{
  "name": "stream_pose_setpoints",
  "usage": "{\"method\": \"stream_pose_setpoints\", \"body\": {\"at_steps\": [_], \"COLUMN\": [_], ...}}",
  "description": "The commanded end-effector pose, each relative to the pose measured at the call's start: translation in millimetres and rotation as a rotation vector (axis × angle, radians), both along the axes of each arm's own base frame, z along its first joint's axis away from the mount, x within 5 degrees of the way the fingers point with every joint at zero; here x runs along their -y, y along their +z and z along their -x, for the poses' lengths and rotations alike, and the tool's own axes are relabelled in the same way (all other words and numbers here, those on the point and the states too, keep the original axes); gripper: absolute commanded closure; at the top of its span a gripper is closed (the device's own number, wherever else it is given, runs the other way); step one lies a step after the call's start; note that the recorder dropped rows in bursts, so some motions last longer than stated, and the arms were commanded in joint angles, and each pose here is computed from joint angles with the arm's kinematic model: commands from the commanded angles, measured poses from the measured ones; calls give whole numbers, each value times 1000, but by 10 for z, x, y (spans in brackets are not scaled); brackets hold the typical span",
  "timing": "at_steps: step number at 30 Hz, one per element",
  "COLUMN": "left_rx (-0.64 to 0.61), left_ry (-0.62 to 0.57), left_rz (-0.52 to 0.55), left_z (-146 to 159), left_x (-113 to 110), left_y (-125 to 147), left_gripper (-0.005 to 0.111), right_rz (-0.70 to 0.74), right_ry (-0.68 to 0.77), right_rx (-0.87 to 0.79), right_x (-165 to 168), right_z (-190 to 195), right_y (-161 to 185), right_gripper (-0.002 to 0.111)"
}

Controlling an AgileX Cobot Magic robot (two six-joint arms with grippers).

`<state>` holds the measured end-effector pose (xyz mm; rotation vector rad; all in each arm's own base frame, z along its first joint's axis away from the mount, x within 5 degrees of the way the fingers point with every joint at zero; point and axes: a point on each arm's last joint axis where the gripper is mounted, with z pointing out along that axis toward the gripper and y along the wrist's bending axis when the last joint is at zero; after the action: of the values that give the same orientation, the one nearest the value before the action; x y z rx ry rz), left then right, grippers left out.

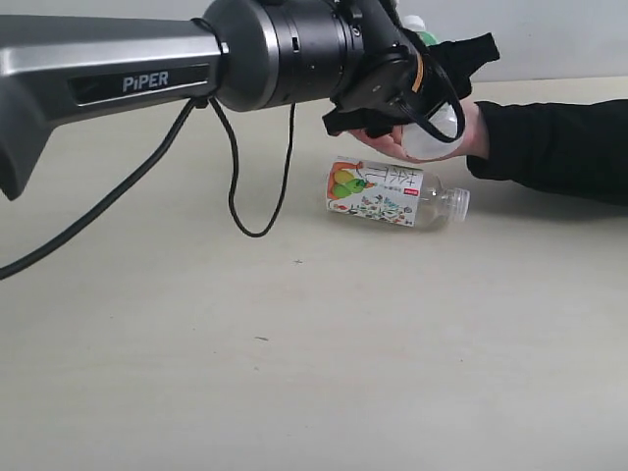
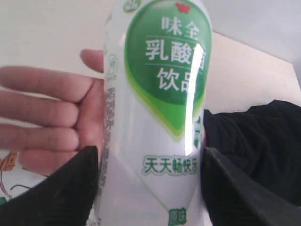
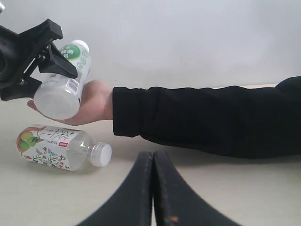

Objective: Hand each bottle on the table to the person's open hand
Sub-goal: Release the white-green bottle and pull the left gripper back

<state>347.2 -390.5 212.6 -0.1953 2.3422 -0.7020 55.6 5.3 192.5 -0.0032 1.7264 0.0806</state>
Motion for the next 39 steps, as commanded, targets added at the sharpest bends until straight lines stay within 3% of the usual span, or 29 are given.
{"method": "stream_pose_setpoints", "body": {"at_steps": [1,17,22,28,30,35,39], "left_rx": [-44,-69,-68,-59,-55,-7,41], "left_ry": [59,101,100,86,61,-40,-186], "left_rz": [7,25,26,12,-3,-69,-168], "left_z": [-26,-96,-97,-97,-73,-24,82], "left_x": [-15,-45,-43,-43,-24,-6,13], "left_y": [-138,-263,-262,-262,-266,-164,-16], "left_gripper": [107,104,75,15,2,2,2], "right_rz": [0,0,0,0,0,0,0], "right_ry": [2,2,2,2,2,2,2], "right_rx": [5,5,5,5,5,5,5], "right_x": [-1,-1,-1,-1,-1,-1,-1], "right_z": [3,3,3,3,3,3,3], "right_y": [-8,-8,-8,-8,-8,-8,-8], "right_gripper": [108,108,108,108,108,108,108]}}
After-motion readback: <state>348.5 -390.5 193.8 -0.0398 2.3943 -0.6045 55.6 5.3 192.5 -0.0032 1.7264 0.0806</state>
